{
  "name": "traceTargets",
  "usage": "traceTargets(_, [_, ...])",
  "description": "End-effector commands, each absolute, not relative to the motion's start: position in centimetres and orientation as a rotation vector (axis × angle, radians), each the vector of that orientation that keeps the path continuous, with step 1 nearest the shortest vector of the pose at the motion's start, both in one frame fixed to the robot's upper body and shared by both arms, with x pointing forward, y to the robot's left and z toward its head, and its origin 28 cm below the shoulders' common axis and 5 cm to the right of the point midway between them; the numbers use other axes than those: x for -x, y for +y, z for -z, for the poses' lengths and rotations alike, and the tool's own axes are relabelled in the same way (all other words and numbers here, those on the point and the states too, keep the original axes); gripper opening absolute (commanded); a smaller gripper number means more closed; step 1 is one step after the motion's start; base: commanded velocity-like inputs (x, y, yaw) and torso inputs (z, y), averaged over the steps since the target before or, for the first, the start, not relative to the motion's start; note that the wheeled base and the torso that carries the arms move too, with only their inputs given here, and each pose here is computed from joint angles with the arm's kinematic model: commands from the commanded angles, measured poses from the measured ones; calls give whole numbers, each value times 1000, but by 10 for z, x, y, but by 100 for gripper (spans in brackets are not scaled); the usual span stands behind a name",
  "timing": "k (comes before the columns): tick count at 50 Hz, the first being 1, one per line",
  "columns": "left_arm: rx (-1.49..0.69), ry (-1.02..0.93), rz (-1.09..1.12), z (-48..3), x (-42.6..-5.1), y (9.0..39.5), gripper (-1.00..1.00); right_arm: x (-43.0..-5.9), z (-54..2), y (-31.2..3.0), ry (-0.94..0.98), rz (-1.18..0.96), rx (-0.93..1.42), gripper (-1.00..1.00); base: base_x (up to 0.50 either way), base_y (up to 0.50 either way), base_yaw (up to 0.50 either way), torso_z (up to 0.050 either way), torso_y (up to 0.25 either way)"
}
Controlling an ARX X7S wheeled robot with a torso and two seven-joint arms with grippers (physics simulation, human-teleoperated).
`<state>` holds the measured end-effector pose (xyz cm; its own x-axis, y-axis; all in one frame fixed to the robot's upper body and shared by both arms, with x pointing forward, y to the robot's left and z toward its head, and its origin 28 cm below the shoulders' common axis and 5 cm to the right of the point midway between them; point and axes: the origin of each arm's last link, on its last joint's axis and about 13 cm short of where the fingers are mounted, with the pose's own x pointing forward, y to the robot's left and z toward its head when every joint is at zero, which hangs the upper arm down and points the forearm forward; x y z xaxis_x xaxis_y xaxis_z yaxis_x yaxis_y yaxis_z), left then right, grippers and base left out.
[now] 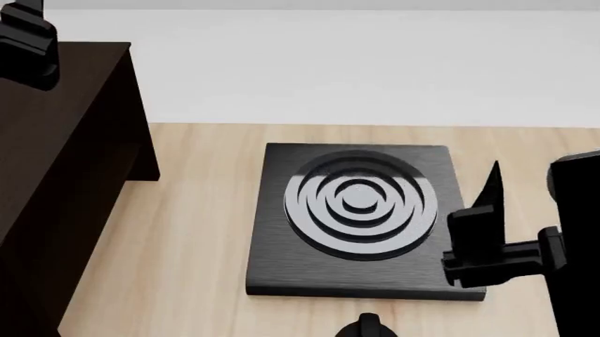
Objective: Put the frying pan under the cabinet shelf.
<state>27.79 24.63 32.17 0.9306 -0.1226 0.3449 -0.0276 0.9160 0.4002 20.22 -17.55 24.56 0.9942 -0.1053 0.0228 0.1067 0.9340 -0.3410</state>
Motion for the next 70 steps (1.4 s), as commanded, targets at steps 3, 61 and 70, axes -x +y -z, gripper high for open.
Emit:
traceTargets(3, [-415,-369,53,-321,-279,246,100,-189,-235,-187,49,165,334,100,0,0,0,0,0])
traceTargets(61, [-429,-355,80,-317,-283,240,100,-168,-160,-217,276,309,192,100,0,0,0,0,0])
traceTargets(70, [-430,-356,85,-318,-283,240,100,-168,-158,-218,270,316,166,100,0,0,0,0,0])
